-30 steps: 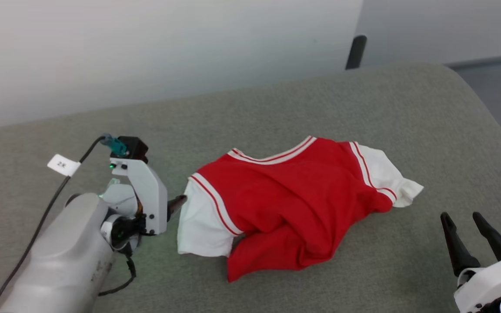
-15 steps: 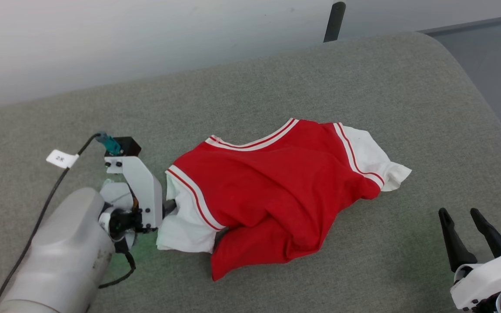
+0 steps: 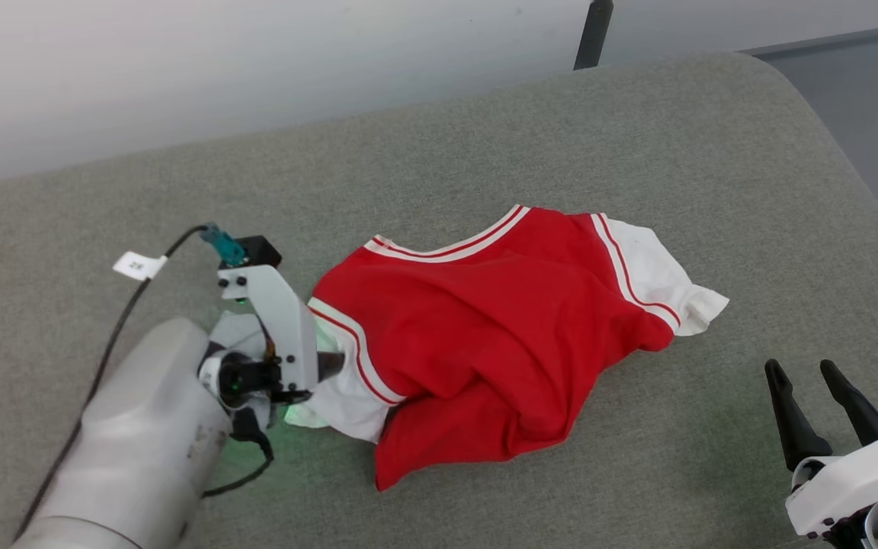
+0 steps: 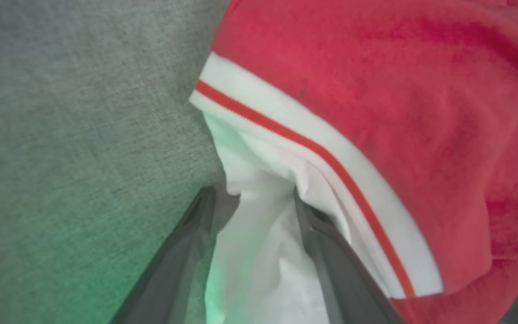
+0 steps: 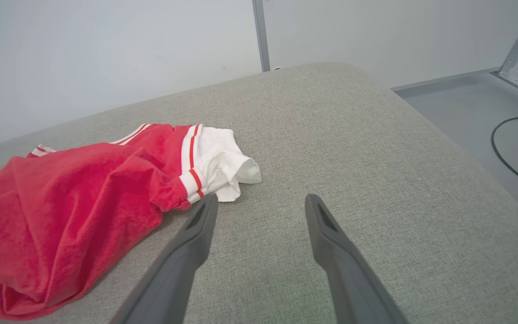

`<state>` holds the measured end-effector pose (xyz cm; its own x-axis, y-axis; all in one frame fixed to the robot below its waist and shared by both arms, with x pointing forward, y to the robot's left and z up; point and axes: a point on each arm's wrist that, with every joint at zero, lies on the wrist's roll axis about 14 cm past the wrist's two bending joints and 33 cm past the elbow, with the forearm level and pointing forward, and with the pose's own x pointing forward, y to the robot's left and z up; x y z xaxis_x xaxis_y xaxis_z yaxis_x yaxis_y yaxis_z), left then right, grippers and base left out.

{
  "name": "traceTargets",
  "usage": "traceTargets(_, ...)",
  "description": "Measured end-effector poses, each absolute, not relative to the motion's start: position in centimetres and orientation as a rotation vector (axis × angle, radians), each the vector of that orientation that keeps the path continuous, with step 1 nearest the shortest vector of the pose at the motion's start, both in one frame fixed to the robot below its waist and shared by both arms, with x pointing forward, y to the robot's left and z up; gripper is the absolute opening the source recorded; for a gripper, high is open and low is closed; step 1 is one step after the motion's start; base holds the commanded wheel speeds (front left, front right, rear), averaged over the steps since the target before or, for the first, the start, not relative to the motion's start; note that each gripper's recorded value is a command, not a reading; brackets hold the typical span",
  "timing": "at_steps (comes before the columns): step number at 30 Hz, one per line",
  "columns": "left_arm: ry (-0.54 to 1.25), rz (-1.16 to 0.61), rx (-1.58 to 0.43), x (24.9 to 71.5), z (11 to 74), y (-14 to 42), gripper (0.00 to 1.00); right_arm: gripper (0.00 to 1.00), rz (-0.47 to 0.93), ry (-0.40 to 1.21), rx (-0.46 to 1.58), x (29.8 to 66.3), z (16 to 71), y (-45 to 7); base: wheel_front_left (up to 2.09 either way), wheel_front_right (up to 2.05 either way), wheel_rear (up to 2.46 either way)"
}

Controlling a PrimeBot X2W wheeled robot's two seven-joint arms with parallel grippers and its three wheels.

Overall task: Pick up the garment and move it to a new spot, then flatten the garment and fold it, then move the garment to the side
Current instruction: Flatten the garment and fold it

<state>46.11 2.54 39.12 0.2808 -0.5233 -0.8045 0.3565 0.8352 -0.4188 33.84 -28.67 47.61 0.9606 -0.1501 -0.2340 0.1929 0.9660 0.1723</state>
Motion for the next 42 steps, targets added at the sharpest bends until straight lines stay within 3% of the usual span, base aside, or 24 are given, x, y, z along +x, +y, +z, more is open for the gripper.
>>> traceTargets(1, 1.148, -0.604, -0.179, 45.9, 39.2, 2.2, 0.24, 1.0, -0.175, 0.222, 0.196, 33.8, 47.6, -28.7, 0.0, 0.0, 0.0)
traceTargets(2, 1.154, -0.619, -0.186, 45.5, 39.2, 1.8, 0.0, 1.0, -0.174, 0.223, 0.197, 33.9, 47.5, -28.6, 0.0, 0.0, 0.0)
traceTargets(18, 1.041, -0.577, -0.034, 46.3, 41.7, 6.2, 0.0, 1.0, -0.167, 0.201, 0.195, 33.6, 48.2, -28.6, 0.0, 0.0, 0.0)
traceTargets(36, 0.902, -0.356, 0.24, 45.9, 44.7, 19.2, 0.0, 1.0, -0.11, 0.201, 0.191, 32.6, 49.0, -27.1, 0.0, 0.0, 0.0)
traceTargets(41, 0.901, -0.302, 0.197, 45.2, 43.8, 20.9, 0.0, 1.0, -0.105, 0.213, 0.193, 32.2, 48.8, -26.9, 0.0, 0.0, 0.0)
traceTargets(42, 0.903, -0.298, 0.178, 45.1, 43.6, 20.9, 0.21, 1.0, -0.102, 0.214, 0.192, 32.2, 48.9, -26.8, 0.0, 0.0, 0.0)
